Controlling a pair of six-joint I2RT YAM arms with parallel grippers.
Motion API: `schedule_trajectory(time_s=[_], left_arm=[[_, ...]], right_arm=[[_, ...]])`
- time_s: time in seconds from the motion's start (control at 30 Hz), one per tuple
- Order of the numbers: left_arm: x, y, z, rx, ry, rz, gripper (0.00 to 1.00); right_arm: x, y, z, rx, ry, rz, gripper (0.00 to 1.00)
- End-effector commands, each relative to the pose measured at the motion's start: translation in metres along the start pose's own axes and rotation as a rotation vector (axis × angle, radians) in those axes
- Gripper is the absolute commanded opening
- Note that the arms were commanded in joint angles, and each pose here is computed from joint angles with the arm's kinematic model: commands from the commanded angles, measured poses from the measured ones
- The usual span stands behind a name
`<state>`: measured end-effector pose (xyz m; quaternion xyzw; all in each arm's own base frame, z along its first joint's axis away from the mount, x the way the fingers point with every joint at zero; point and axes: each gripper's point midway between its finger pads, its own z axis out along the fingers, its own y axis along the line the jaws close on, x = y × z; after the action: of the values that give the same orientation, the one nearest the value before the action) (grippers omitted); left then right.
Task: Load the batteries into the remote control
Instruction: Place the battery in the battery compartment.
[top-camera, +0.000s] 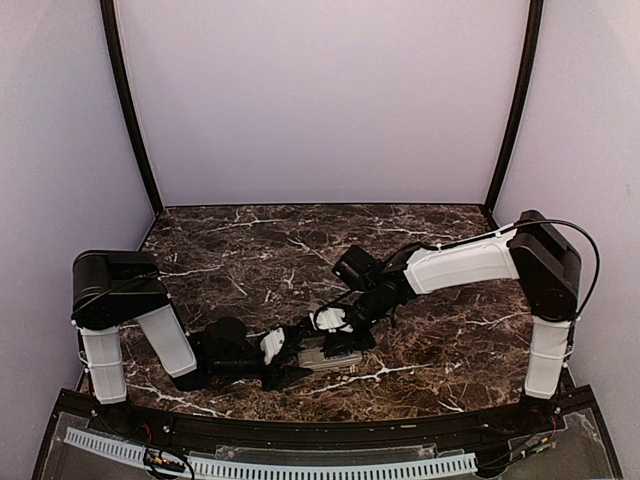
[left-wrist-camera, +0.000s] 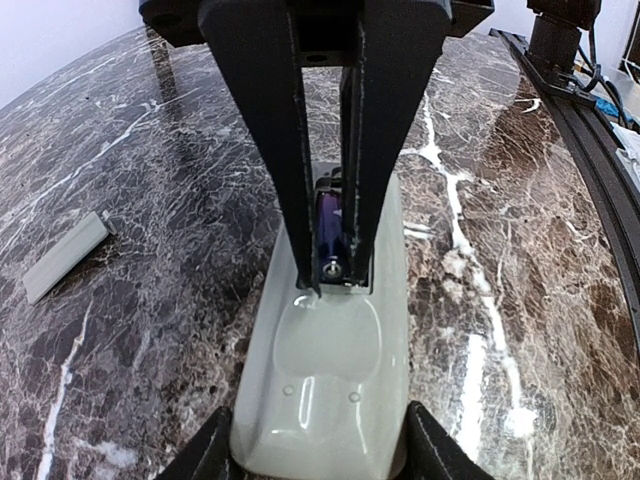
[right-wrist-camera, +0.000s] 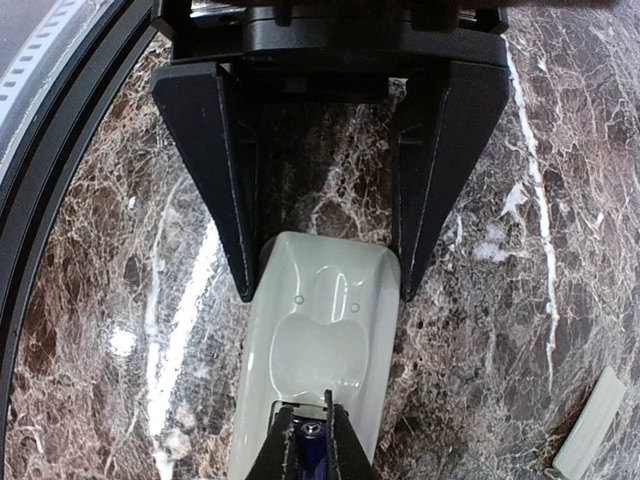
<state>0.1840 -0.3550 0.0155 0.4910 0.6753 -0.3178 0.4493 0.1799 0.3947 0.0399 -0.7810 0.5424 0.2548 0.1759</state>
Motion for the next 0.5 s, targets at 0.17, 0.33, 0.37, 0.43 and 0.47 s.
schedule_trajectory(time_s=[0.17,0.33,0.37,0.43,0.47], left_arm=[[0.017,0.002,0.005,-0.004,0.077,0.014,0.38],[0.019,0.000,0.005,0.004,0.083,0.017,0.38],[0.018,0.000,0.005,0.006,0.082,0.019,0.38],[0.018,-0.001,0.005,0.009,0.083,0.020,0.38],[0.018,0.000,0.005,0.009,0.083,0.021,0.38]], right_arm=[[0.045,0.024,0.019,-0.078,0.181,0.068,0.17],[0.038,0.024,0.019,-0.080,0.162,0.077,0.23],[0.036,0.023,0.018,-0.076,0.157,0.079,0.24],[0.032,0.023,0.017,-0.079,0.141,0.082,0.26],[0.029,0.023,0.016,-0.080,0.129,0.081,0.27]])
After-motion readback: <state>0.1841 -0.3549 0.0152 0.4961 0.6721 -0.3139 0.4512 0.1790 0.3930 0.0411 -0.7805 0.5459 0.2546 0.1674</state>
